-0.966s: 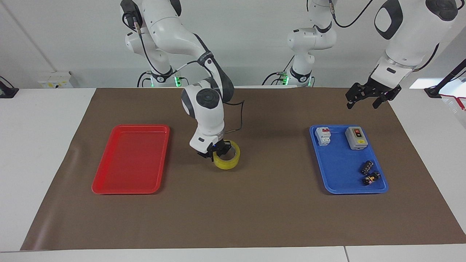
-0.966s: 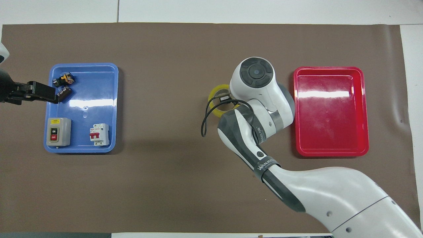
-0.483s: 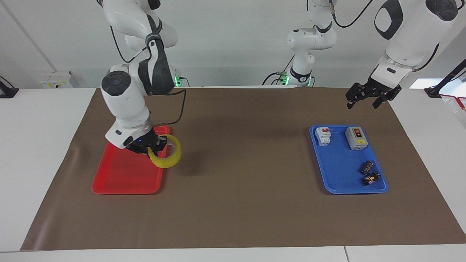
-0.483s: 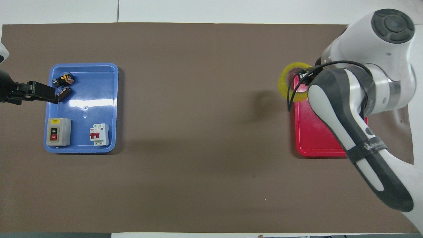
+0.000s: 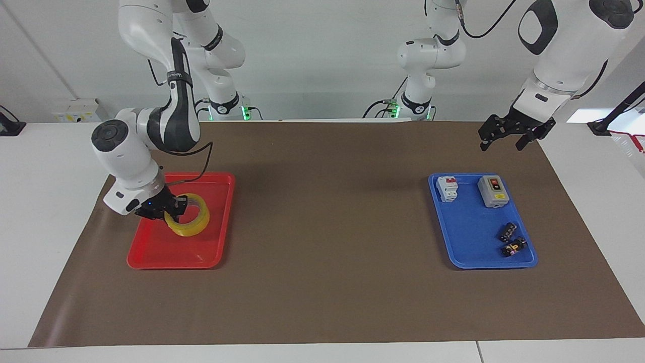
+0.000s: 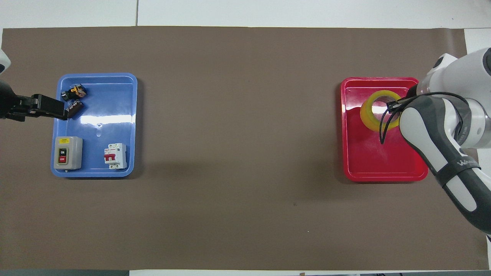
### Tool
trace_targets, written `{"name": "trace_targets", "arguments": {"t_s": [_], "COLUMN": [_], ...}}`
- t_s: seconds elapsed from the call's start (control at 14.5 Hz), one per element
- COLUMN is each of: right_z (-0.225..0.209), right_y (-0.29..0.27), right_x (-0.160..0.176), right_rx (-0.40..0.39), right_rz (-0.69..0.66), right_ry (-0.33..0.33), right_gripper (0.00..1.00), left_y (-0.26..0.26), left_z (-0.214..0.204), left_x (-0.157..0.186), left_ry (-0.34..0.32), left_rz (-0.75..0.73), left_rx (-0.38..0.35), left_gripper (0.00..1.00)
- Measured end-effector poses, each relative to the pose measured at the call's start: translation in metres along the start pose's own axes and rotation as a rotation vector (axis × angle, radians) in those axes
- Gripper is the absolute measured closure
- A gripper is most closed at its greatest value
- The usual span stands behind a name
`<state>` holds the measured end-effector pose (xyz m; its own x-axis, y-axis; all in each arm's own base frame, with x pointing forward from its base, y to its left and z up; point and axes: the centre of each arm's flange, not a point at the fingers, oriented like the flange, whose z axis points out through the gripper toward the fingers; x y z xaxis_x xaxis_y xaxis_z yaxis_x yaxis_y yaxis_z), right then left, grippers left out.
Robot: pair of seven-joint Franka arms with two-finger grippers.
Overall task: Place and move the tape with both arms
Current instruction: 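Carry the yellow tape with the right gripper into the red tray, then lower the tape into the red tray and open the right gripper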
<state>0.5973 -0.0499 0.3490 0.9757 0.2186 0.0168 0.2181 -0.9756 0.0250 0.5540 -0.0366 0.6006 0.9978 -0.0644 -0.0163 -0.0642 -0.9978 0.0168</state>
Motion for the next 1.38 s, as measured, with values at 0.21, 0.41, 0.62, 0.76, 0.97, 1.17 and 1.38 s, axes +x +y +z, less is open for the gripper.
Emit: {"name": "trace_targets", "arguments": {"t_s": [0.21,0.41,0.62,0.76,0.97,1.17,1.38], "right_z": [0.028,0.040,0.044,0.045,0.048,0.021,-0.046], "right_y": [0.015,0.015,0.010,0.010,0.010,0.014,0.012], "right_x": [-0.023,-0.033,-0.039,-0.039,-0.040,-0.025,0.002], "right_rx": [-0.003,0.001,0.004,-0.002,-0.004,-0.023,-0.034], "right_rz": [-0.024,-0.024,-0.029,-0.029,-0.027,-0.029,-0.016], "right_ry": [0.011,0.003,-0.004,0.014,0.021,0.072,0.103], "right_gripper": [0.79,0.79,0.79,0.79,0.72,0.39,0.07], "left_y": [0.000,0.000,0.000,0.000,0.000,0.000,0.000], "left_z": [0.000,0.000,0.000,0.000,0.000,0.000,0.000], "left_x": [0.000,0.000,0.000,0.000,0.000,0.000,0.000], "left_ry": [0.000,0.000,0.000,0.000,0.000,0.000,0.000], "left_rz": [0.000,0.000,0.000,0.000,0.000,0.000,0.000], "left_rx": [0.000,0.000,0.000,0.000,0.000,0.000,0.000], "left_gripper": [0.00,0.00,0.00,0.00,0.00,0.00,0.00]}}
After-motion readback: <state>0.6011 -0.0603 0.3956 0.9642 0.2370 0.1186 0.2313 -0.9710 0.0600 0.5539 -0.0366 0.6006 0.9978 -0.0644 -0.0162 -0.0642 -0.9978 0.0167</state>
